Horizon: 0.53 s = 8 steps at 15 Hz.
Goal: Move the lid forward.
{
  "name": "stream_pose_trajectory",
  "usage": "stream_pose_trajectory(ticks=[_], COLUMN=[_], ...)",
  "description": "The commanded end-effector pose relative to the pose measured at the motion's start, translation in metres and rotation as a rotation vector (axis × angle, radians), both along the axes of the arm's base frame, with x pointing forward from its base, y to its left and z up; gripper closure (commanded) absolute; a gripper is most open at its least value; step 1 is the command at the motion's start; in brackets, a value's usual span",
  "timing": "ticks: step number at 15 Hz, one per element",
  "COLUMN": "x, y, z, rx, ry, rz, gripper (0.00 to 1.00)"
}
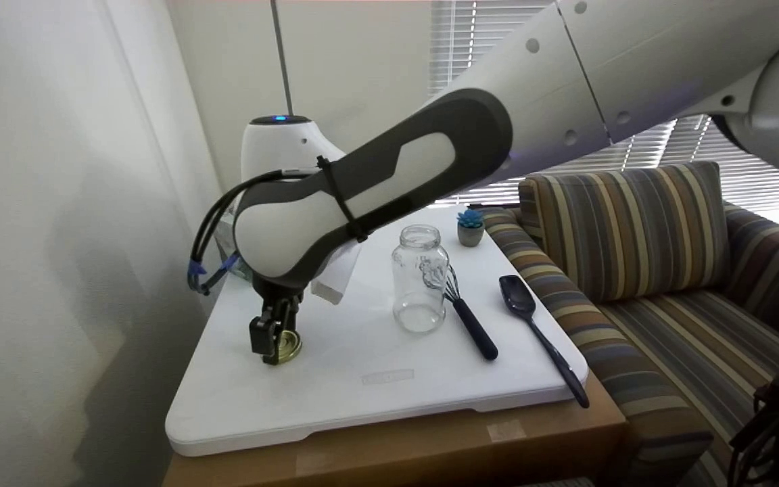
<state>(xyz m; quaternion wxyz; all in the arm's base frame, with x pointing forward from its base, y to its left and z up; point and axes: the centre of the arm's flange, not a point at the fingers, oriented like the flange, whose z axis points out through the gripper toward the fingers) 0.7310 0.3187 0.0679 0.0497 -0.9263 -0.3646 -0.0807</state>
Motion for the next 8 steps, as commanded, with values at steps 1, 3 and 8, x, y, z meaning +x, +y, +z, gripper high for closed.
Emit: stream_pose_trajectory(ticks=[1,3,8], x=[-0.039,-0.044,-0.053], y=[-0.024,-0.027,-0.039], z=[-0.003,0.000,0.014], rx=[-0.049,-0.064,-0.144], ry=[0.080,0.106,0.199], rz=[0.163,0.243,0.420], gripper=[0.53,0.53,0.53])
